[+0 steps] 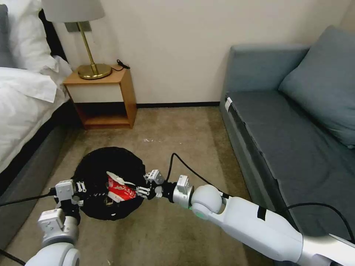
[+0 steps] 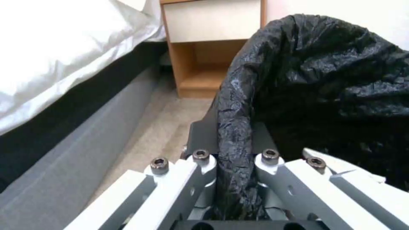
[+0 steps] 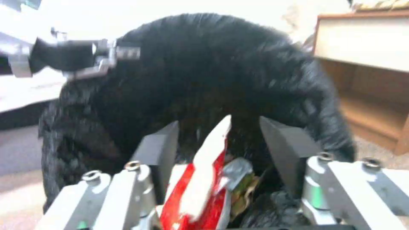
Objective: Pick up the trash bin, then pick up the garbage on the floor and place it into the trash bin.
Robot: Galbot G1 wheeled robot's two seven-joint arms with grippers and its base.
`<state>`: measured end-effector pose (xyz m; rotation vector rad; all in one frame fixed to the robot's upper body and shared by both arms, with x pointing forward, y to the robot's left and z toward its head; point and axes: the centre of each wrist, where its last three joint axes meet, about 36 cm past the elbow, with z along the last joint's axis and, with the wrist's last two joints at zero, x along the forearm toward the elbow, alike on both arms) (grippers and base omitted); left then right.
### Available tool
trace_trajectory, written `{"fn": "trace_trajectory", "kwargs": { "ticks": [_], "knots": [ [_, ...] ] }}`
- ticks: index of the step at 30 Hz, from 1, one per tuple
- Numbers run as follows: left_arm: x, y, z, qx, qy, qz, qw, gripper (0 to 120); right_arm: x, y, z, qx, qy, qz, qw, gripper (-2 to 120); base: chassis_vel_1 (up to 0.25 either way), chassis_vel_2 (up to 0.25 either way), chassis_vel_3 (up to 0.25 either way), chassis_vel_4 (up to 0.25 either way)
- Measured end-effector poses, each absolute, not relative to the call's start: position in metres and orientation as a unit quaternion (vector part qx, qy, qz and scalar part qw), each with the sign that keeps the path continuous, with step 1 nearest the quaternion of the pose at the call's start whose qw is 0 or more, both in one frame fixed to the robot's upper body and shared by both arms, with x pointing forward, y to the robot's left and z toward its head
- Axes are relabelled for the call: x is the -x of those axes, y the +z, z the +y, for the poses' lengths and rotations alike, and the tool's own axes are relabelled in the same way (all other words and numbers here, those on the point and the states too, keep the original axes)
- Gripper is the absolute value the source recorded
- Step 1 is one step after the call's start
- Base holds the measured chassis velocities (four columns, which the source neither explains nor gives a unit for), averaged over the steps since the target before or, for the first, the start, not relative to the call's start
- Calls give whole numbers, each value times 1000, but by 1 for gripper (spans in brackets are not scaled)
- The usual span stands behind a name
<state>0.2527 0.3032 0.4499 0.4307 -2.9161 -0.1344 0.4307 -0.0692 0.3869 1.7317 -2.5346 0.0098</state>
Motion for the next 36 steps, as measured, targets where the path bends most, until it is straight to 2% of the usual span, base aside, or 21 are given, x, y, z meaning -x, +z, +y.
{"fn": "trace_trajectory", "kwargs": {
  "ticks": [7, 9, 10, 12, 13, 16, 20, 25, 36],
  "knots": [
    [-254, 450, 312, -164, -22, -982, 95, 7, -430, 399, -85, -484, -34, -874, -24, 82, 0, 0, 0, 0],
    [-259, 453, 317, -191, 55, -974, 106, 7, -434, 404, -102, -426, -28, -902, -62, 91, 0, 0, 0, 0],
    [-259, 453, 317, -191, 55, -974, 106, 7, -434, 404, -102, -426, -28, -902, -62, 91, 0, 0, 0, 0],
    [-264, 455, 322, -224, 149, -956, 114, 7, -436, 411, -126, -384, -20, -918, -99, 99, 0, 0, 0, 0],
    [-264, 455, 322, -224, 149, -956, 114, 7, -436, 411, -126, -384, -20, -918, -99, 99, 0, 0, 0, 0],
    [-268, 455, 329, -237, 267, -925, 131, 7, -423, 413, -151, -347, -23, -931, -115, 100, 0, 0, 0, 0],
    [-271, 443, 338, -251, 330, -897, 152, 7, -406, 411, -174, -311, -27, -942, -121, 100, 0, 0, 0, 0],
    [-270, 421, 360, -293, 347, -874, 170, 7, -379, 399, -190, -275, -23, -952, -130, 100, 0, 0, 0, 0],
    [-270, 398, 394, -341, 346, -856, 180, 7, -333, 377, -194, -219, -28, -966, -132, 100, 0, 0, 0, 0]
  ]
}}
